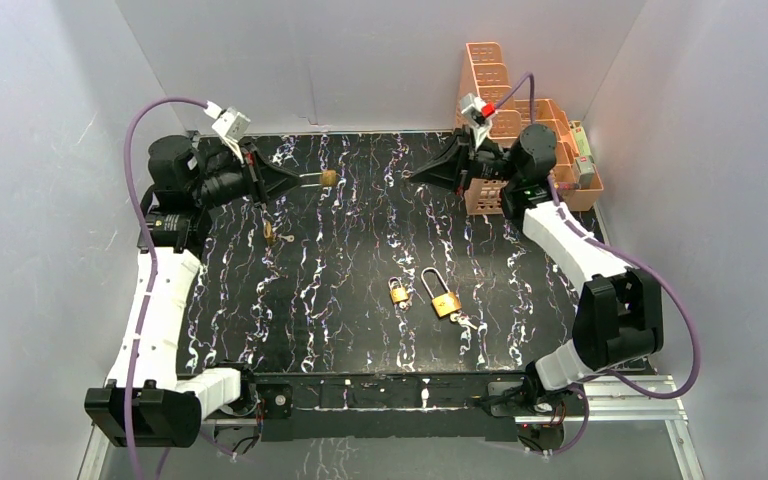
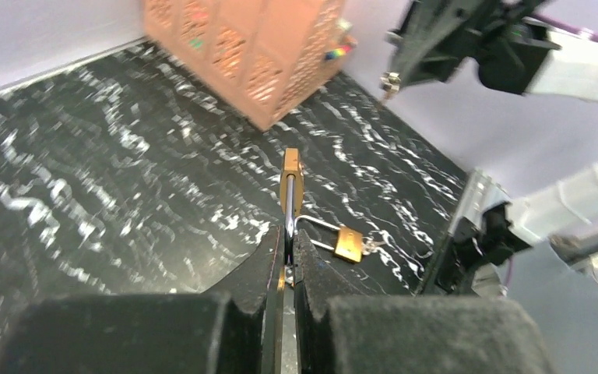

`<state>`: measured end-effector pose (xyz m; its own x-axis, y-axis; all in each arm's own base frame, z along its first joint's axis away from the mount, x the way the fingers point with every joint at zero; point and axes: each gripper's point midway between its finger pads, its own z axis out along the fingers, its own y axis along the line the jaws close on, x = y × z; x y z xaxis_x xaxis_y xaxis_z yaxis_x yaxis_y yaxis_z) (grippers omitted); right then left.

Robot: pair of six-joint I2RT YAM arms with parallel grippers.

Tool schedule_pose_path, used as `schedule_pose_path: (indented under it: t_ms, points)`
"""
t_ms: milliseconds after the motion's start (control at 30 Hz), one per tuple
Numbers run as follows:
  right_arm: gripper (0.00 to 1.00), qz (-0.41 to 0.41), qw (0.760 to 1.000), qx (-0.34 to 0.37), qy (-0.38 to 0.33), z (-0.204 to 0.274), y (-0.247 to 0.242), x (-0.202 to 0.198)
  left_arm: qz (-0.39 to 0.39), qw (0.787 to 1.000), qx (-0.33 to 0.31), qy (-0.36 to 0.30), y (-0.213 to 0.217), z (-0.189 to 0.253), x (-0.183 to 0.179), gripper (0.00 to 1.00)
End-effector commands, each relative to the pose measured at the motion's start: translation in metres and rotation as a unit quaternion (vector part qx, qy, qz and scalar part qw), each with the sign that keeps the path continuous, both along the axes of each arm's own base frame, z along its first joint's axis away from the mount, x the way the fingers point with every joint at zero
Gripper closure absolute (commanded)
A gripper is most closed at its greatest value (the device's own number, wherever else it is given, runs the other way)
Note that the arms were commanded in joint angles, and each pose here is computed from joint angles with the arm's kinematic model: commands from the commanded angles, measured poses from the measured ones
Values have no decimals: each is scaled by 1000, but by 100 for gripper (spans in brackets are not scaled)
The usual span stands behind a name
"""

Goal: Lock with the key
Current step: Place the key at the center of the board, then place the lock at the center of the board.

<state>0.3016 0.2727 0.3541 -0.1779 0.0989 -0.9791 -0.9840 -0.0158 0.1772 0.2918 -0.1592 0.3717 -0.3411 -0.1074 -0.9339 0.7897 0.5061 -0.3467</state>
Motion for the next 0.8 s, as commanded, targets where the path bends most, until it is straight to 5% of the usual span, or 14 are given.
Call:
schedule_pose_path:
  t_ms: [0,267,600,767]
  points:
    - [100,-16,1000,3,-9,-5,21,1,158,982,78,60,43,-18,16,100]
    - [100,-32,996,-76,42,-72,147,-6,375,881,192,217,122,-85,22,100]
    - [100,-146,973,-159,79,-156,241,27,415,773,332,346,154,-168,-9,100]
    - [100,-141,968,-182,101,-200,274,27,393,750,352,399,147,-207,-22,100]
